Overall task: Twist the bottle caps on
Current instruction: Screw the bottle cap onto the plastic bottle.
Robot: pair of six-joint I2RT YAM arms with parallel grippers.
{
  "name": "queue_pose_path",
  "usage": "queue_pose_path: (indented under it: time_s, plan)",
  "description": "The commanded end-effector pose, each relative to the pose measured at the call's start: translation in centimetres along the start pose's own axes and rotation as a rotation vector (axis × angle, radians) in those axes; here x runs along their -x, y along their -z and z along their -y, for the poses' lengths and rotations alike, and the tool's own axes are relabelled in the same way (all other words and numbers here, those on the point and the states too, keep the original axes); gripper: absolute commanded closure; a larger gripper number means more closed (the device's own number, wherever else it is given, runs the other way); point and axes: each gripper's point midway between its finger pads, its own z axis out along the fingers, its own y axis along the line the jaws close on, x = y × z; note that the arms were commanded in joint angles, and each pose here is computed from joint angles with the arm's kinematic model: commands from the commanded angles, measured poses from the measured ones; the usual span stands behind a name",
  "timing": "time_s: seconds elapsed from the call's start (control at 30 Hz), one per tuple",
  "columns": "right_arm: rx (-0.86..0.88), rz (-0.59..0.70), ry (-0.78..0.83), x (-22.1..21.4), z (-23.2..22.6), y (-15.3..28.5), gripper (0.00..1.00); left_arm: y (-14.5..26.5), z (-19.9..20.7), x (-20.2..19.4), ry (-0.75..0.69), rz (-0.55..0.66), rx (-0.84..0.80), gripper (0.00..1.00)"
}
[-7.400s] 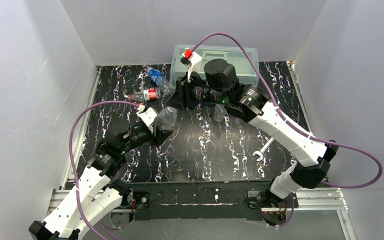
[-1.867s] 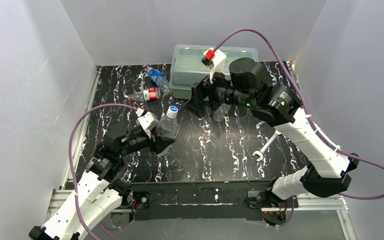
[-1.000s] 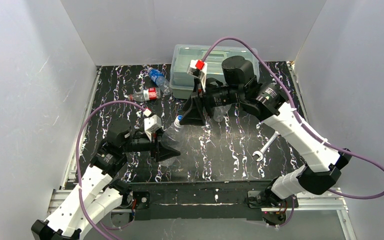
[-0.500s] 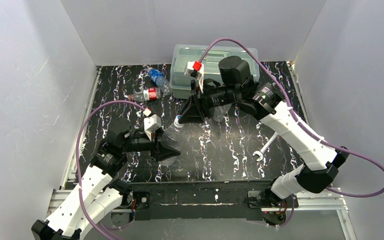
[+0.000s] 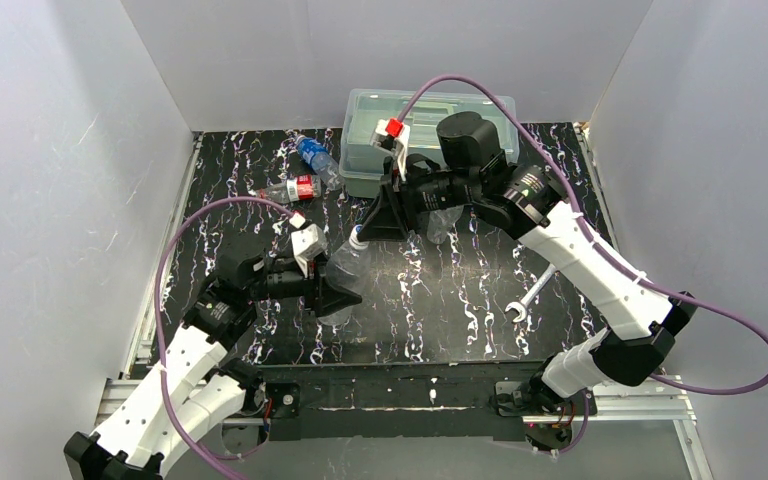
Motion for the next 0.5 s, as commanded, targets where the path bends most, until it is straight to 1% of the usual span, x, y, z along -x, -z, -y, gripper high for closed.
queue_pose_path:
  time_s: [0.0,0.13,0.3,0.47]
  plan:
    - [-0.049,-0.038,-0.065,-0.7,0.3,-0.8,0.86,0.4,-2.6,2.3,-0.068,0.025,0.15,1.0]
    - [-0.165,-0.079,-0.14,-1.4,1.9,-1.3,0.91,1.0,-4.8,3.2,-0.098,0.035,0.287,1.0]
    - [-0.359,-0.132,-0.303,-2.1,4.6,-1.8,0.97,2.5,-7.0,5.1,-0.192,0.068,0.446,1.0]
    - [-0.5,-0.131,-0.391,-2.4,6.3,-2.5,0.98,3.5,-8.2,6.4,-0.259,0.096,0.54,1.0]
